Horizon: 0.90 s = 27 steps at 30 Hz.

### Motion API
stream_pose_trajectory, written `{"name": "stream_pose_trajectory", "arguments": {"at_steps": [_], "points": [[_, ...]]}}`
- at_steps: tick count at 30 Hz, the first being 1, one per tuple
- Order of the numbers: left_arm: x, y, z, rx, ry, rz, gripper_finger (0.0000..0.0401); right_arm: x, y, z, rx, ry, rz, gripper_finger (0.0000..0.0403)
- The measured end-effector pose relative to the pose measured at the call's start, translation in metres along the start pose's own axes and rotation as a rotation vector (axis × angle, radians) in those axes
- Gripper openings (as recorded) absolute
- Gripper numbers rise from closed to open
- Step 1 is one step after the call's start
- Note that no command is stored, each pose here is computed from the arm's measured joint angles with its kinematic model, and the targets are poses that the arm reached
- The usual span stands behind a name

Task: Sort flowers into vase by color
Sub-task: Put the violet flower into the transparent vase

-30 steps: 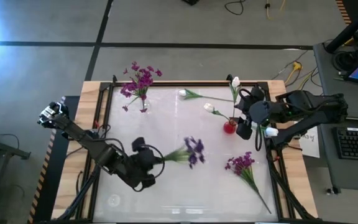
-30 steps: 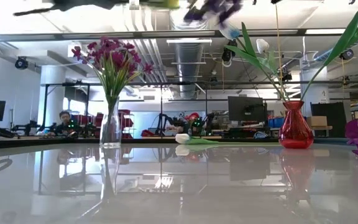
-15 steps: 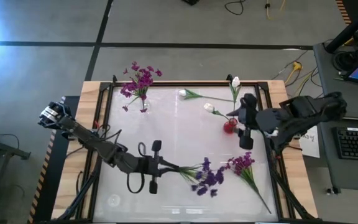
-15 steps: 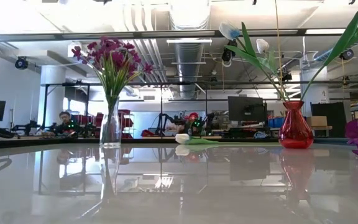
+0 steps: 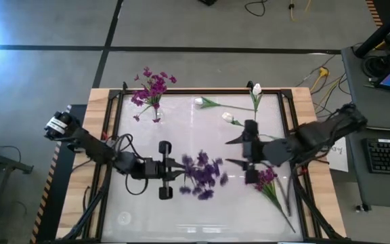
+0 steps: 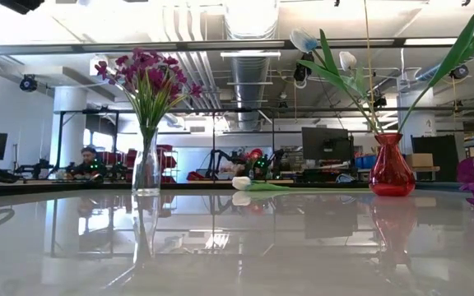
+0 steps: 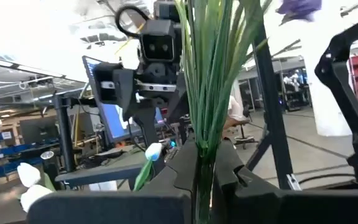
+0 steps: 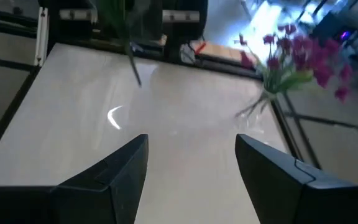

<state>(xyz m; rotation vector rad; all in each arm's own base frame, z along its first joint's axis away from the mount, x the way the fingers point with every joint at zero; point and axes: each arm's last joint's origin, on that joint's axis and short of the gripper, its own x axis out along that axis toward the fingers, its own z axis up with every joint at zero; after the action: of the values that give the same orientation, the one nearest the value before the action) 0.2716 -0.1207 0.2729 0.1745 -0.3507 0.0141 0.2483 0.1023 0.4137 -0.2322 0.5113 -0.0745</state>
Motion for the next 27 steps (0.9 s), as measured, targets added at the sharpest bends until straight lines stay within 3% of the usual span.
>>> {"name": "stream_pose_trajectory", "arguments": {"at_steps": [8,18,22,27], "points": [[0.011,0.002,-0.011,0.034,0.017,0.026,0.0,0.043,0.024,0.015,-0.041,-0.111,-0.017,0.0233],[0.023,0.008,-0.014,0.048,0.003,0.063,0.0,0.066,0.037,0.023,-0.075,-0.2,-0.028,0.0221],[0.024,0.01,-0.013,0.048,-0.002,0.071,0.0,0.07,0.039,0.025,-0.083,-0.218,-0.031,0.0197],[0.024,0.011,-0.014,0.05,0.014,0.11,0.0,0.074,0.04,0.024,-0.098,-0.215,-0.038,0.0137]]}}
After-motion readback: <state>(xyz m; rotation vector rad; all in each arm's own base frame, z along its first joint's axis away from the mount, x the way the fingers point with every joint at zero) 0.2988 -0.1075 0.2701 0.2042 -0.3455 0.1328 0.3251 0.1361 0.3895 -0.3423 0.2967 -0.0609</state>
